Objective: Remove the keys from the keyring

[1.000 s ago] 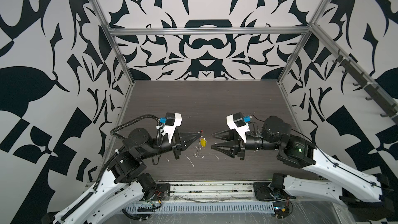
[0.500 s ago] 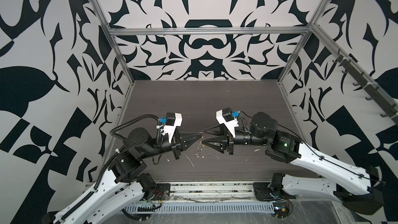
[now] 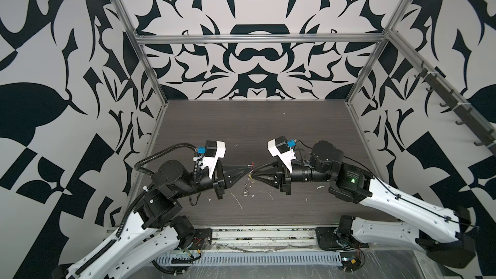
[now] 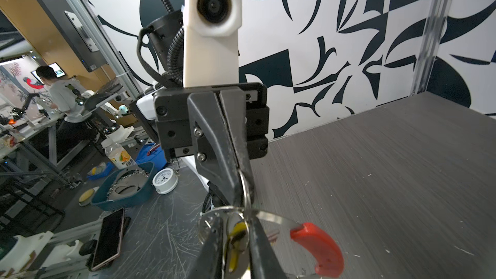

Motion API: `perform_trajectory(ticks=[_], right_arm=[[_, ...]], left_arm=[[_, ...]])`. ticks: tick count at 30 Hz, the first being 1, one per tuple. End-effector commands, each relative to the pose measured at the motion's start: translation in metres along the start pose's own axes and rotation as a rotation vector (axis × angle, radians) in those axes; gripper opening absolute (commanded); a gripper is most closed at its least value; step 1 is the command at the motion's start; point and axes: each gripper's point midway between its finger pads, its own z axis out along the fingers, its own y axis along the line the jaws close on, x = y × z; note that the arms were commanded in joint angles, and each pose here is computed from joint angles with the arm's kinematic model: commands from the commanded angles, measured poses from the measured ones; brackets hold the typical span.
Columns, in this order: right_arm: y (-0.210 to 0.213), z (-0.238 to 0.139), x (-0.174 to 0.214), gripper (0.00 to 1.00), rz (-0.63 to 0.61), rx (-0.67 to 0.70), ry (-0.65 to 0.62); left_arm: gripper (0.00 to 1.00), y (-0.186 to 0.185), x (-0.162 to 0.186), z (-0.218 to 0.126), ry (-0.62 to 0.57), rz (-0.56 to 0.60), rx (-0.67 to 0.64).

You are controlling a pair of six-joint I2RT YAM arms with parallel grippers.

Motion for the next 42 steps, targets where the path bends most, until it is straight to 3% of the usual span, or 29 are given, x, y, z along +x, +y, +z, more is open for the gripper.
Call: perform_trajectory(ticks=[1, 7, 18, 21, 24, 36, 42], right_arm=[[0.007, -0.002, -0.016, 0.17, -0.027, -0.029, -0.056], [0.005, 0.000, -0.017, 0.00, -0.016, -0.021, -0.054], [0.000, -0.002, -0.012, 0.01, -0.009, 0.015, 0.002], [0.002, -0.003, -0.015, 0.23, -0.015, 0.010, -0.015], [0.005, -0.005, -0.021, 0.32, -0.026, 0.000, -0.041], [0.004, -0.005, -0.030, 0.34, -0.033, 0.010, -0.066], [-0.001, -0.014, -0.021, 0.43, -0.028, 0.062, -0.053]], left_arm=[[0.00, -0.007, -0.014, -0.002, -0.045, 0.019, 0.024], [0.00, -0.006, -0.012, 0.000, -0.033, 0.006, 0.026], [0.00, -0.006, -0.008, -0.002, -0.007, -0.013, 0.010], [0.00, -0.006, -0.008, -0.003, -0.009, -0.008, 0.010], [0.00, -0.006, -0.008, -0.002, -0.006, -0.007, 0.014], [0.00, -0.005, -0.007, -0.003, -0.005, -0.006, 0.005], [0.00, 0.003, -0.007, -0.006, -0.020, -0.010, -0.049]])
